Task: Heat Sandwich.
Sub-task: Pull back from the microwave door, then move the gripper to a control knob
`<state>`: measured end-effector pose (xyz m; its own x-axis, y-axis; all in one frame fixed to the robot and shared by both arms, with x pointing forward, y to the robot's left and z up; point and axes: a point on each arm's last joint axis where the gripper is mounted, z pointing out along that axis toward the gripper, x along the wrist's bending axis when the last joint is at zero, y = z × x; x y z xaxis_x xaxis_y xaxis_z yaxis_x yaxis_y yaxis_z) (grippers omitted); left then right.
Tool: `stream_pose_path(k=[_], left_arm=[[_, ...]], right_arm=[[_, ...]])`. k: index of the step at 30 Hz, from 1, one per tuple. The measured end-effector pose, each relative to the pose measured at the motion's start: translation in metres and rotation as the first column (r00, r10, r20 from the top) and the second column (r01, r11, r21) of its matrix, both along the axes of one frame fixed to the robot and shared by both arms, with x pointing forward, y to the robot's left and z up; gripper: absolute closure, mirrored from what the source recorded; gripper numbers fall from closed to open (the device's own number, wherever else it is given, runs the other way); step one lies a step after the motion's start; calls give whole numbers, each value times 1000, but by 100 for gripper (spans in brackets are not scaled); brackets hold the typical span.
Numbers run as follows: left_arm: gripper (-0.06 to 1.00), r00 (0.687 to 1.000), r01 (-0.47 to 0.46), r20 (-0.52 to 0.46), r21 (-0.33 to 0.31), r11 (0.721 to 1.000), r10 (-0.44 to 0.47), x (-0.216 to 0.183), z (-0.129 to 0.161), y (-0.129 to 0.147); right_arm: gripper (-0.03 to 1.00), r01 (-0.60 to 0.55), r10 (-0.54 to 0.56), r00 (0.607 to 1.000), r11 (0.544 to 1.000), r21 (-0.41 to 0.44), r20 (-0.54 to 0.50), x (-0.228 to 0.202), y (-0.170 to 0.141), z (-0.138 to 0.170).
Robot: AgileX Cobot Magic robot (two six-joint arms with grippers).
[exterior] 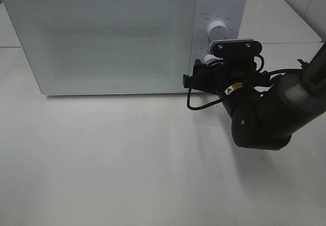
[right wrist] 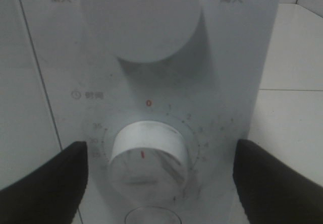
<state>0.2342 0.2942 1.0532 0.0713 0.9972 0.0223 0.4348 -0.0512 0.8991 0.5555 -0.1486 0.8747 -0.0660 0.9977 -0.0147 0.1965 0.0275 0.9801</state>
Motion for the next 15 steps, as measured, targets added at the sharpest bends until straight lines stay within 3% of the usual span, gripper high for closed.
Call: stream_pose_path(k=[5,9,12,15], left_arm=[[-4,1000,0,0,0,1000,0,0,0,0],[-4,1000,0,0,0,1000,0,0,0,0],[-4,1000,0,0,0,1000,0,0,0,0],[-4,1000,0,0,0,1000,0,0,0,0]], right_arm=[[26,9,-9,1000,1000,2,-2,0,-1,0],[37,10,-10,1000,1000,3,-3,0,-1,0],[53,-13,13,1000,1000,-2,0,0,2,0],[54,-14,14,1000,1000,-2,0,0,2,0]])
